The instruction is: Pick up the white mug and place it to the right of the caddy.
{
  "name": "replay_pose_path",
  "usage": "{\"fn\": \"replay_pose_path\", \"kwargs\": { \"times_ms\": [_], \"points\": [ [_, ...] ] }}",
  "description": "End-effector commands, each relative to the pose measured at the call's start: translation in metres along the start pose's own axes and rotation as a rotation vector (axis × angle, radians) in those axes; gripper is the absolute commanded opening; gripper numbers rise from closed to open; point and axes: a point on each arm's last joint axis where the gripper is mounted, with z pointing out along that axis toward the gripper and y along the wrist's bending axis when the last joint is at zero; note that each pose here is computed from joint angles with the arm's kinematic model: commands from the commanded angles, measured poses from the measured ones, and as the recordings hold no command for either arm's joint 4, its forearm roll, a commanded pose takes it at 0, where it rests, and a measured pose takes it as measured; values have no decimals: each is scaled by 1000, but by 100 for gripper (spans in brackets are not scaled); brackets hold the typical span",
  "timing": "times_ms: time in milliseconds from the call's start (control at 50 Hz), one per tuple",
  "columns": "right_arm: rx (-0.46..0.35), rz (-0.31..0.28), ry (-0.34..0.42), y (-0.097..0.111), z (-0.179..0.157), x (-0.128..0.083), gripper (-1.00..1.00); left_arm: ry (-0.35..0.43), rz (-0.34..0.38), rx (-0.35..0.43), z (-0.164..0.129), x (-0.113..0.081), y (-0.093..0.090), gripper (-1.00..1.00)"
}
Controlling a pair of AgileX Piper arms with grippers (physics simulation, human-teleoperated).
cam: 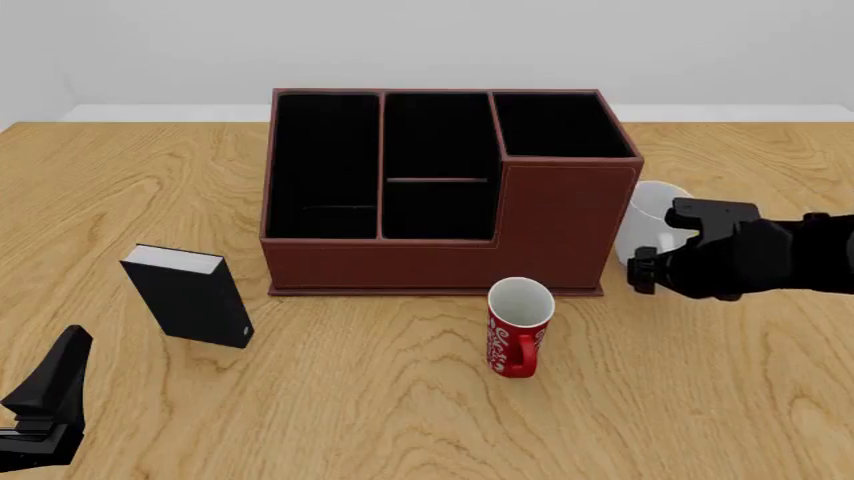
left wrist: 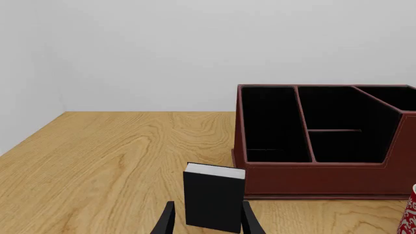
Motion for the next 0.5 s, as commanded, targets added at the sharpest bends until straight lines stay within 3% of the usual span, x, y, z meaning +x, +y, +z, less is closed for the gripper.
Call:
{"fn": "replay_pose_path", "kwargs": {
  "times_ms": [20, 500],
  "points": [
    [-2, 7, -11, 0, -6, 4, 100, 0, 0, 0, 0, 0, 0, 100],
    [-12, 18, -36, 3, -20, 13, 100, 0, 0, 0, 0, 0, 0, 100]
  ]
}}
